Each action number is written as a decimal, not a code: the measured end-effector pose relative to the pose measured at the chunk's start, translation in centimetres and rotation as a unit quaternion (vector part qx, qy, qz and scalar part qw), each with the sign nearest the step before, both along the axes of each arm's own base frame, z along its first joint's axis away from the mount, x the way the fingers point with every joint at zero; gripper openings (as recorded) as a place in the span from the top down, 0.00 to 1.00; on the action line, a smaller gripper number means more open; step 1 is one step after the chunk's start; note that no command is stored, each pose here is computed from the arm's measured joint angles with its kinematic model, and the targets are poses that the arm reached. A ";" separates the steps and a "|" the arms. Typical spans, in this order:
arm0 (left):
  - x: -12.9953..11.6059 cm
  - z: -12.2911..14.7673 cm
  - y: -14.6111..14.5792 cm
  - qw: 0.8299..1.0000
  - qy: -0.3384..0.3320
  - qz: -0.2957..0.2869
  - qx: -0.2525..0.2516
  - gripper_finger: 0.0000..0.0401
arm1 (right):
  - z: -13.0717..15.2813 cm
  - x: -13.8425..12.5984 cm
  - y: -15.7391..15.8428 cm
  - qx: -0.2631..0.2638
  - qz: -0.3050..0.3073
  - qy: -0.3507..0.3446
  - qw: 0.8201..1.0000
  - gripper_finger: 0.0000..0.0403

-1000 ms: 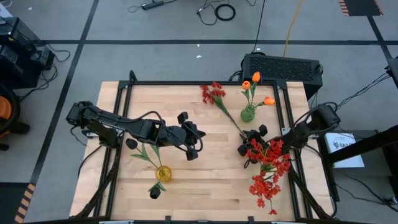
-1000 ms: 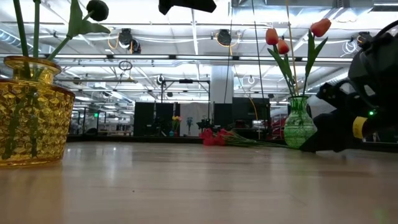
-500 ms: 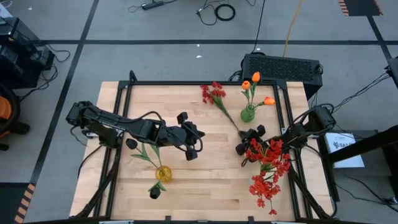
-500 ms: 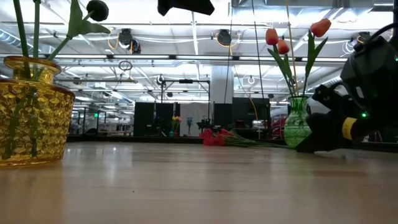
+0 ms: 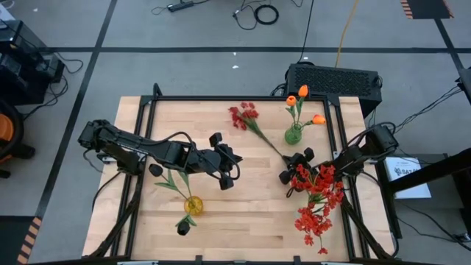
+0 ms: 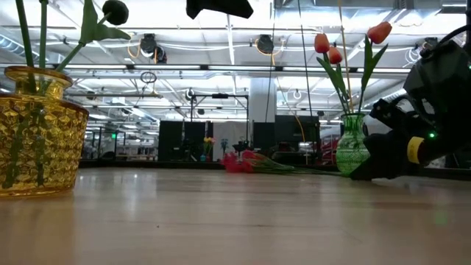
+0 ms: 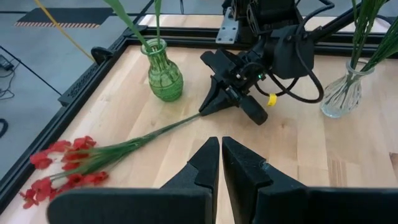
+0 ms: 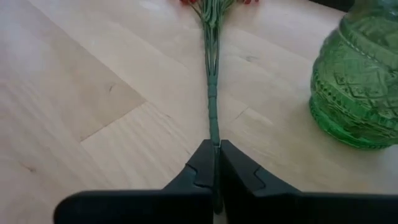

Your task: Sort flowers into vase by color

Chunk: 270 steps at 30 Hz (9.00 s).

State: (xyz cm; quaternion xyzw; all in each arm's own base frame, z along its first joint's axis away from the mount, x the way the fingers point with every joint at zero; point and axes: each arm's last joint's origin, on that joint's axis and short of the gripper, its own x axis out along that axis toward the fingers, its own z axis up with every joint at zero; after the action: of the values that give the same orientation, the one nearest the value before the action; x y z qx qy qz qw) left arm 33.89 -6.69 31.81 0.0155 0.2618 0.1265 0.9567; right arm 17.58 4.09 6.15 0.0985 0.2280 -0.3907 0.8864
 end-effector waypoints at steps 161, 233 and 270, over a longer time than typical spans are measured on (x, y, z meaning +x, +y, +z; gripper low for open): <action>2.3 0.4 0.0 0.978 -0.201 -0.016 -0.059 0.57 | 11.9 4.4 -4.5 -0.196 0.249 -0.002 0.948 1.00; 0.6 5.8 8.7 0.938 -0.332 -0.099 -0.011 0.27 | 22.3 5.4 -3.9 -0.305 0.262 -0.344 0.849 1.00; -1.6 9.2 8.3 0.895 -0.418 -0.152 0.044 0.99 | 23.6 5.2 -3.7 -0.313 0.266 -0.365 0.836 0.72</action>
State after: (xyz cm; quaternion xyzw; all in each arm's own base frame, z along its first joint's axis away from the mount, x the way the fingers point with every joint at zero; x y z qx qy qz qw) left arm 32.34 1.61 40.97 0.0424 -0.1735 -0.0143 0.9838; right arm 22.77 0.42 29.71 -0.1129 -0.2286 -0.1261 0.9587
